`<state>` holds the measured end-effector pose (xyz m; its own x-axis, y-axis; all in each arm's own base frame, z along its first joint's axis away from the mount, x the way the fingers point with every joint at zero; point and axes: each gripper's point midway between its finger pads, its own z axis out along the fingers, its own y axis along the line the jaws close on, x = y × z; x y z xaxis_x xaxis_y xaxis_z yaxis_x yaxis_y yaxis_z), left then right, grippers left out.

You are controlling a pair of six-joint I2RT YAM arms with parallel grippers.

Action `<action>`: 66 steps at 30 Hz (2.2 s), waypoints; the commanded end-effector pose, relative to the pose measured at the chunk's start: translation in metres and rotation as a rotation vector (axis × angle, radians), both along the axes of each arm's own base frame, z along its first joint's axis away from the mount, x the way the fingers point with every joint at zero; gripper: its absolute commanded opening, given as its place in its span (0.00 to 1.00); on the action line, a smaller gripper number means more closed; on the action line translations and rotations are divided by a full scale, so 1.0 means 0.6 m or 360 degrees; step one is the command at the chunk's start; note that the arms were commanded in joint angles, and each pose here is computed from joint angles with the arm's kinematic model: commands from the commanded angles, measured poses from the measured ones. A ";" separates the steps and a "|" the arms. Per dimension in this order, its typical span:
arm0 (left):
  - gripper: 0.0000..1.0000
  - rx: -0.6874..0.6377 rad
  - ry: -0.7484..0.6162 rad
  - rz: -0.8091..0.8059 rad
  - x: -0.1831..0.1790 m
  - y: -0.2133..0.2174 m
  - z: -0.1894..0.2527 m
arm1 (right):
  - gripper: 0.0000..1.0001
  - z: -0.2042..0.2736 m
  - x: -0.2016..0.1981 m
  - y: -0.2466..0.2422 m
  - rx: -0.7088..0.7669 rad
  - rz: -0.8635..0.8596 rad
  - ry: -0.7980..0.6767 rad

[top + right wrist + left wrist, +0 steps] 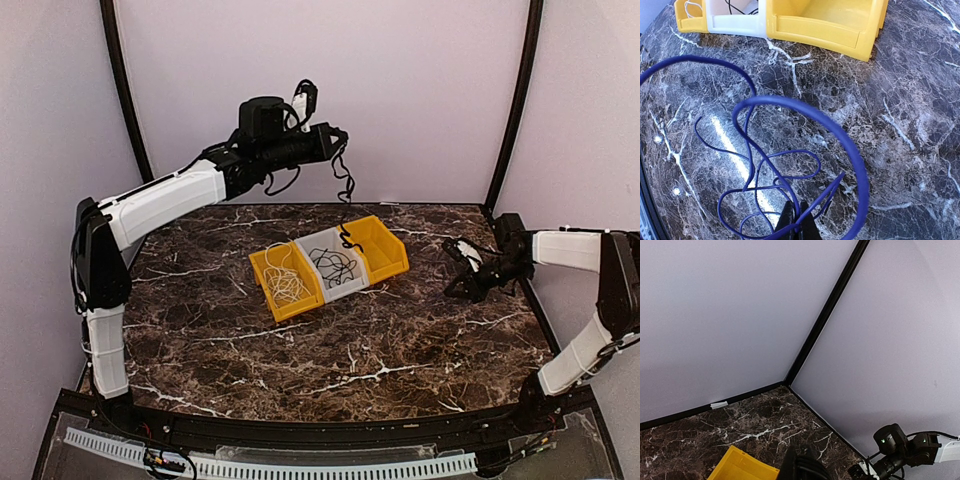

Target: Untangle the cables

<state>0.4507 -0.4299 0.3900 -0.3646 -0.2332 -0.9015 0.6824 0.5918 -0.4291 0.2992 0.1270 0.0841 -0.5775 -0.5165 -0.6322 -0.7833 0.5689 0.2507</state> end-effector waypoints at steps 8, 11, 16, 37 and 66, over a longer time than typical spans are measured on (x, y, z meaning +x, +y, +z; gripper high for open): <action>0.00 0.0039 -0.0080 0.0142 -0.007 0.043 0.041 | 0.00 -0.010 -0.003 0.003 0.0018 0.0001 0.0028; 0.00 0.0164 0.0029 0.0243 0.014 0.056 -0.024 | 0.00 -0.012 -0.004 0.002 0.0012 0.0000 0.0032; 0.00 0.0322 0.0195 0.0362 0.039 0.089 -0.130 | 0.00 -0.015 -0.005 0.002 0.0012 -0.0001 0.0046; 0.00 0.0426 0.0813 -0.0084 0.033 0.000 -0.420 | 0.00 -0.026 -0.008 0.003 0.0020 -0.0005 0.0102; 0.57 0.1050 0.0624 0.0316 0.003 0.139 -0.308 | 0.02 -0.018 -0.006 -0.001 -0.0009 -0.0003 0.0079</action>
<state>0.4609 -0.3825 0.1763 -0.7346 0.1054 -0.6703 0.4167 0.8497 -0.3231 0.2948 0.1266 0.0685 -0.6172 -0.5171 -0.5931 -0.7645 0.5723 0.2966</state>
